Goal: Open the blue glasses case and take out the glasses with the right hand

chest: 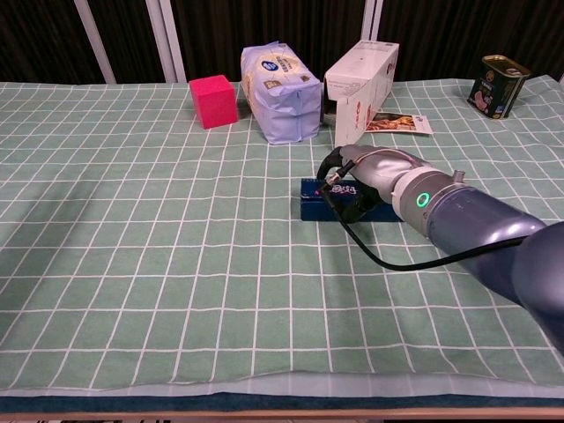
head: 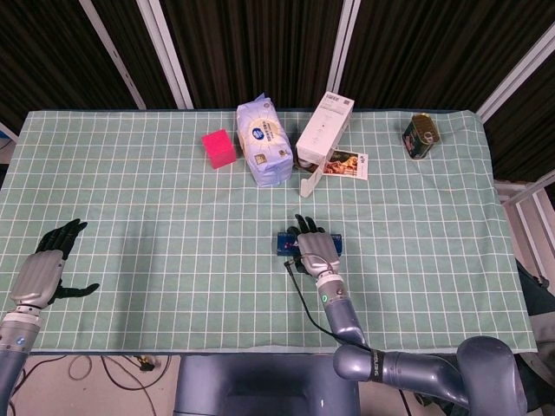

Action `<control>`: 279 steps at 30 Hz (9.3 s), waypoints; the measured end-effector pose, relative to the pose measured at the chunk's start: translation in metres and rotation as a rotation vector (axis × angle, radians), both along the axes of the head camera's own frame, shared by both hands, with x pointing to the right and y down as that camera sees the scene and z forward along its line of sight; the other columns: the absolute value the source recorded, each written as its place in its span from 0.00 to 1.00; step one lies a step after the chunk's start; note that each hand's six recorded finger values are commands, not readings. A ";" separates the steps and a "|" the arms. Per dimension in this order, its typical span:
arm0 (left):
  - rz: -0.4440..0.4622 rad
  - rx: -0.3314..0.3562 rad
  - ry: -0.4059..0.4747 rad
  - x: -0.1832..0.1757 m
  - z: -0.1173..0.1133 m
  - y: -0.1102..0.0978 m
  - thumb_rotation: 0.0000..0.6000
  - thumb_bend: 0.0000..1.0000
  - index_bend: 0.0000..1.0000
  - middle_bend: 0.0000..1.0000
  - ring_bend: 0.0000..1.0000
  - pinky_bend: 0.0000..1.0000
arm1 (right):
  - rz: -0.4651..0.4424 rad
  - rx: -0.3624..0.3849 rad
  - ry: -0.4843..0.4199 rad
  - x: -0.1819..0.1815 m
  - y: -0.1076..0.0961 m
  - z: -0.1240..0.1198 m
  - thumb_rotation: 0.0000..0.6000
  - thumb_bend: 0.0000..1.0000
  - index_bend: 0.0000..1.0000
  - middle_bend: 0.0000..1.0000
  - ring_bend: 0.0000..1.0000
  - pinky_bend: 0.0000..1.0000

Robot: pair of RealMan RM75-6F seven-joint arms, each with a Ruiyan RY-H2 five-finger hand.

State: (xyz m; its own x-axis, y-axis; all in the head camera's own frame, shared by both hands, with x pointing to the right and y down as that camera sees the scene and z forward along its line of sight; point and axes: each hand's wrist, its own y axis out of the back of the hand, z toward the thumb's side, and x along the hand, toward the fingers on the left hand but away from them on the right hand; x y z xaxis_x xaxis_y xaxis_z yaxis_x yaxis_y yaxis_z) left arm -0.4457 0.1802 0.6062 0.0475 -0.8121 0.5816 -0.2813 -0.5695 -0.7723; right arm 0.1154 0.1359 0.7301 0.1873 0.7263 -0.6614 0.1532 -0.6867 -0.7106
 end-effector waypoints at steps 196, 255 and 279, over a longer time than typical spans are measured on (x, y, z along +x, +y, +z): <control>-0.034 0.006 0.020 -0.003 -0.003 -0.002 1.00 0.00 0.00 0.00 0.00 0.00 | 0.284 -0.137 0.217 0.105 -0.022 -0.033 1.00 0.44 0.25 0.87 0.94 0.99; -0.050 0.001 0.029 -0.003 -0.001 -0.002 1.00 0.00 0.00 0.00 0.00 0.00 | 0.351 -0.178 0.222 0.098 -0.035 -0.008 1.00 0.51 0.44 0.90 0.96 0.99; -0.058 -0.003 0.033 -0.004 -0.001 -0.003 1.00 0.00 0.00 0.00 0.00 0.00 | 0.351 -0.173 0.209 0.097 -0.035 -0.008 1.00 0.52 0.55 0.90 0.96 0.99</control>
